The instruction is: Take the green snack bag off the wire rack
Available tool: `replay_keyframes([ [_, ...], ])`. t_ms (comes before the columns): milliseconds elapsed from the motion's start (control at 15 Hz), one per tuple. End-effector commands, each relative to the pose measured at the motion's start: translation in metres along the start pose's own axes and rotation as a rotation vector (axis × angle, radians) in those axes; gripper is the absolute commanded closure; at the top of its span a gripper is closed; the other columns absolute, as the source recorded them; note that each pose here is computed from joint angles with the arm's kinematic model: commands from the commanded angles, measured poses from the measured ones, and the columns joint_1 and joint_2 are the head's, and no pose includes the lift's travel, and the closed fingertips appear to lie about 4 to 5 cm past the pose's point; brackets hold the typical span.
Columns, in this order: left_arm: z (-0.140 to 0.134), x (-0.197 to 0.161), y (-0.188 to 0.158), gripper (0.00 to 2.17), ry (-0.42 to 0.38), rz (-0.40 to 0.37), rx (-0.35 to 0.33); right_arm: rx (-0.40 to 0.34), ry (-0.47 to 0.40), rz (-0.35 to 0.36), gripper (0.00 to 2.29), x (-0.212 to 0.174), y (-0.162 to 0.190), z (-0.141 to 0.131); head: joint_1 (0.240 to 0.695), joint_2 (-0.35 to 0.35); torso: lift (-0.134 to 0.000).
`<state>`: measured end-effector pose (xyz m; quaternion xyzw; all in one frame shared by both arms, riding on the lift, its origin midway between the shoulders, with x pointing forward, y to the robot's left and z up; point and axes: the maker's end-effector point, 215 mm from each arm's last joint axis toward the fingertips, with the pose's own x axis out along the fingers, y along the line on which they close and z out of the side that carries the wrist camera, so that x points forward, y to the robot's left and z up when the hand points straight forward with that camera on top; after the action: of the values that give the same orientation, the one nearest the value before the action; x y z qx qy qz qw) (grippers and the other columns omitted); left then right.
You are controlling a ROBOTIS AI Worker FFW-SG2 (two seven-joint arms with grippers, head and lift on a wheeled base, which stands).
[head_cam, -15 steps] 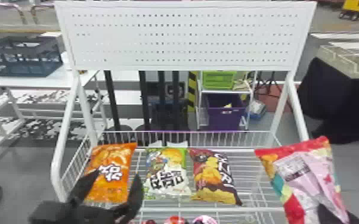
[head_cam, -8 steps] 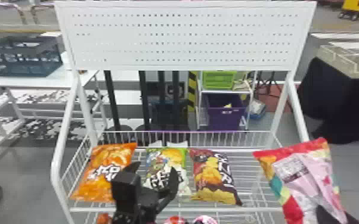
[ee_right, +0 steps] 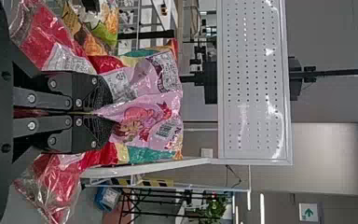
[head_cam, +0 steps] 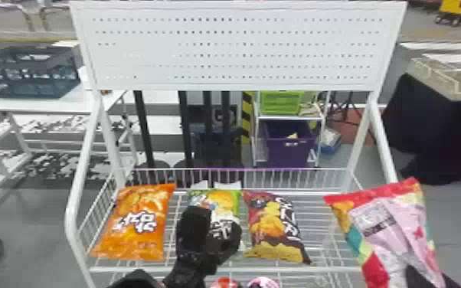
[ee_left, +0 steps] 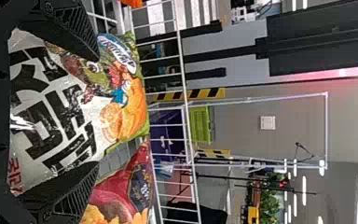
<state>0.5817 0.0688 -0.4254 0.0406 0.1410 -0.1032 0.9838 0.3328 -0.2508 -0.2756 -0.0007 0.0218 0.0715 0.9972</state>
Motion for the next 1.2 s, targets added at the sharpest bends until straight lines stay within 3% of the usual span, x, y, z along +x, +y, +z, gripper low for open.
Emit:
replay_keyframes([
  [0, -0.009, 0.001, 0.003, 0.25, 0.028, 0.003, 0.008, -0.001, -0.002, 0.002, 2.24, 0.000, 0.000, 0.001, 0.499, 0.000, 0.000],
  [67, -0.015, 0.001, 0.004, 0.46, 0.048, 0.004, 0.013, -0.003, -0.004, 0.002, 2.24, 0.000, 0.000, 0.002, 0.499, 0.000, 0.000],
  [133, -0.015, 0.001, 0.005, 0.99, 0.048, 0.006, 0.009, -0.004, -0.006, 0.001, 2.24, 0.000, 0.000, 0.003, 0.499, 0.000, 0.000],
  [200, -0.016, 0.000, 0.008, 1.65, 0.052, 0.019, 0.001, -0.005, -0.006, 0.001, 2.24, -0.001, 0.000, 0.004, 0.499, 0.000, 0.000],
  [267, -0.017, -0.001, 0.009, 2.04, 0.056, 0.022, -0.004, -0.007, -0.007, 0.003, 2.24, -0.001, 0.000, 0.005, 0.499, 0.000, 0.000],
  [400, -0.031, -0.003, 0.009, 2.13, 0.109, 0.008, 0.015, -0.008, -0.007, 0.003, 2.24, -0.001, 0.000, 0.005, 0.499, 0.000, 0.000],
  [667, -0.014, -0.022, 0.011, 2.13, 0.061, 0.004, 0.004, -0.006, -0.007, 0.002, 2.24, -0.002, 0.000, 0.005, 0.499, 0.000, 0.000],
  [1000, 0.041, -0.051, 0.026, 2.13, -0.081, 0.067, 0.001, -0.007, -0.012, 0.000, 2.24, -0.004, -0.001, 0.007, 0.499, 0.000, 0.000],
  [1133, 0.063, -0.080, 0.043, 2.13, -0.135, 0.076, -0.029, -0.010, -0.019, 0.000, 2.24, -0.005, -0.002, 0.009, 0.499, 0.000, 0.000],
])
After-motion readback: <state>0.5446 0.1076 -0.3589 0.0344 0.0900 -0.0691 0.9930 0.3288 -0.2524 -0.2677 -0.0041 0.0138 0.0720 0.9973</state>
